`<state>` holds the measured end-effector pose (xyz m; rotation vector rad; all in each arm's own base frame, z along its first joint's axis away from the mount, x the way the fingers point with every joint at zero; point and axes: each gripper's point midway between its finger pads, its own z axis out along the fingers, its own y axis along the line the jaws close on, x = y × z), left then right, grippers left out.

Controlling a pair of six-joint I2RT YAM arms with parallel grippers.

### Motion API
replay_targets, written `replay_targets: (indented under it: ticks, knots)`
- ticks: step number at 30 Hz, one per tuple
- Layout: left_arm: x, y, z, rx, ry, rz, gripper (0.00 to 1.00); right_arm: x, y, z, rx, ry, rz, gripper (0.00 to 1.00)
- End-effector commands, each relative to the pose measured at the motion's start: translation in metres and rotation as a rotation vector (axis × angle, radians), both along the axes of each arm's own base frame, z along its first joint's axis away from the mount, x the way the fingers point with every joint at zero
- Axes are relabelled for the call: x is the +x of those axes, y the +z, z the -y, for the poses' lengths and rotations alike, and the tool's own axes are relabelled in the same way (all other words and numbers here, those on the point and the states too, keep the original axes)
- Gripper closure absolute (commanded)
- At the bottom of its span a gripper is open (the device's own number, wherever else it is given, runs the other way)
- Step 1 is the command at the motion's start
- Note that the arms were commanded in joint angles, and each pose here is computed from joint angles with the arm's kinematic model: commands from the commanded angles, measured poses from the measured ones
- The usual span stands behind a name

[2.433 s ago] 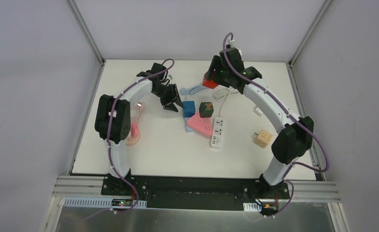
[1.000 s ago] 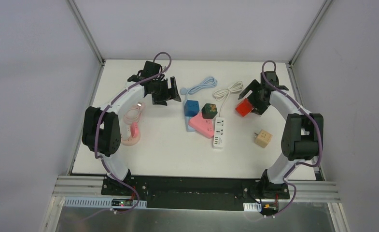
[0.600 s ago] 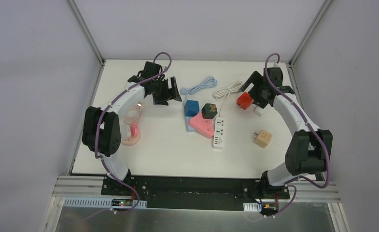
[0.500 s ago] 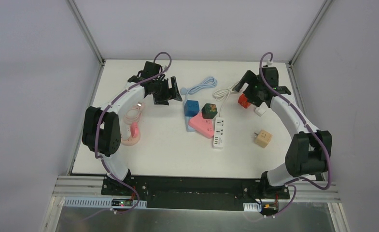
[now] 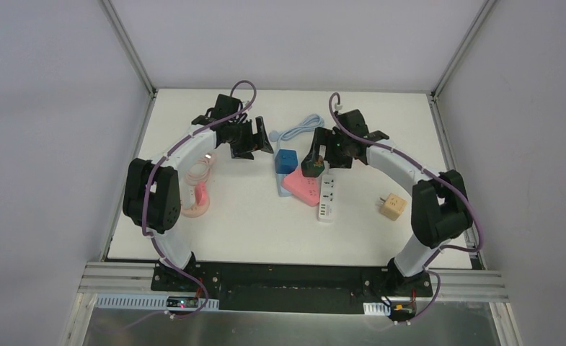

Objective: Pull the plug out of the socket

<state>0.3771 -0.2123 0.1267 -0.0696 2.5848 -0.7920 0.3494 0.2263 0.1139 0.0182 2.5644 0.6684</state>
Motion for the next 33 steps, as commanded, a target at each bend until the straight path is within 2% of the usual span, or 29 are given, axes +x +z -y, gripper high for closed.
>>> replay_targets:
  ticks: [1,3,9,12,18,20,24,26,29,33]
  knots:
    - [-0.005,0.009,0.006,-0.032,-0.022,0.017,0.21,0.004,0.0,-0.014,-0.017,0.09,0.028,0.07]
    - [-0.006,0.007,0.006,-0.029,-0.025,0.013,0.21,0.003,-0.005,-0.019,-0.018,0.103,0.013,0.09]
    - [-0.01,0.002,0.006,-0.03,-0.029,-0.009,0.21,0.014,-0.005,-0.039,0.029,0.07,-0.001,0.34]
    - [-0.011,-0.001,0.005,-0.027,-0.03,-0.02,0.21,0.017,-0.003,-0.05,0.017,0.022,0.016,0.43]
    - [-0.016,-0.014,0.003,-0.011,-0.012,-0.063,0.21,0.009,-0.007,-0.08,0.048,-0.129,-0.062,0.47]
    - [-0.019,-0.018,0.003,-0.011,-0.009,-0.071,0.21,0.008,-0.008,-0.087,0.04,-0.131,-0.069,0.46]
    - [-0.025,-0.028,0.004,-0.002,-0.003,-0.098,0.21,0.012,-0.005,-0.083,-0.03,-0.115,-0.043,0.22]
    - [-0.027,-0.031,0.006,-0.003,0.001,-0.113,0.2,0.015,0.0,-0.083,-0.023,-0.114,-0.019,0.13]
    - [-0.03,-0.03,0.011,-0.013,-0.001,-0.119,0.2,0.014,0.004,-0.085,-0.009,-0.093,-0.002,0.1]
    - [-0.034,-0.038,0.015,0.005,-0.006,-0.133,0.2,0.013,0.0,-0.086,-0.015,-0.063,-0.003,0.12]
